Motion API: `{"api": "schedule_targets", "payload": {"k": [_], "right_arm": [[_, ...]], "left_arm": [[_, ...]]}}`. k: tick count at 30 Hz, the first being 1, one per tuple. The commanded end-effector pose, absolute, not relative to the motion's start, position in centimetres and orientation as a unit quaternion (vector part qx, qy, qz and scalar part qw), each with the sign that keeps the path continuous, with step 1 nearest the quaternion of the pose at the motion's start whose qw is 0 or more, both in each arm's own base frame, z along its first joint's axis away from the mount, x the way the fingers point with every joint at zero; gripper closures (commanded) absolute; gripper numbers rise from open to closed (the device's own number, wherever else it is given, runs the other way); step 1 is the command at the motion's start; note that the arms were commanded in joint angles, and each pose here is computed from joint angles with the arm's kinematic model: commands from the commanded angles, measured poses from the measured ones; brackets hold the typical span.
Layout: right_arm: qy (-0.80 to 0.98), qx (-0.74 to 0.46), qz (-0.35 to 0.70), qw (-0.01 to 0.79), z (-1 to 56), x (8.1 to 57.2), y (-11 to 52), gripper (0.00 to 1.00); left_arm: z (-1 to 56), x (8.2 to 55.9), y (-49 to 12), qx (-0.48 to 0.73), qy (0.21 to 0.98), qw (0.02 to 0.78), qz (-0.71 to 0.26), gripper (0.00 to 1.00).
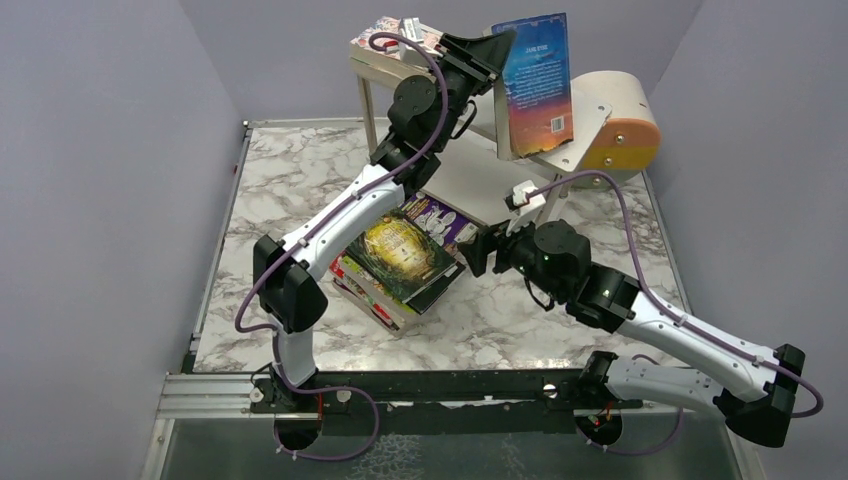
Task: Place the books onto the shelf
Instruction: Place the book on the shelf.
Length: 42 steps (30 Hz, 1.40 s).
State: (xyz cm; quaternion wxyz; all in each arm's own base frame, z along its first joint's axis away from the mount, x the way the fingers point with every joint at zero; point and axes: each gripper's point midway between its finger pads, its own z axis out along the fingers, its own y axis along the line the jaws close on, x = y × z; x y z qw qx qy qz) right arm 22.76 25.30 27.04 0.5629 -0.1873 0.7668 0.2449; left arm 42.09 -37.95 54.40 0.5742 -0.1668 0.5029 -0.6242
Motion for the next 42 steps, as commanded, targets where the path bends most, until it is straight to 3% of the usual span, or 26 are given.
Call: {"api": "schedule_targets", "payload": {"k": [1,21,42], "right_arm": [[0.739,-0.173,0.229,0.609,30.3,23.9,24.7,0.25],[0.683,-0.169,0.178,0.688,38.1,26.8,24.9,0.25],[0.755,-0.146,0.185,0.612,31.6,23.5,21.3,0.25]], "left_arm": [[62.8,39.2,-33.3,-0.218,0.353,0.621,-0.665,1.0],[58.5,40.4,-32.5,-0.28,0.38,0.635,-0.611,1.0],[51.5,41.0,-30.9,-0.316,0.437,0.637,-0.55,1.0]]}}
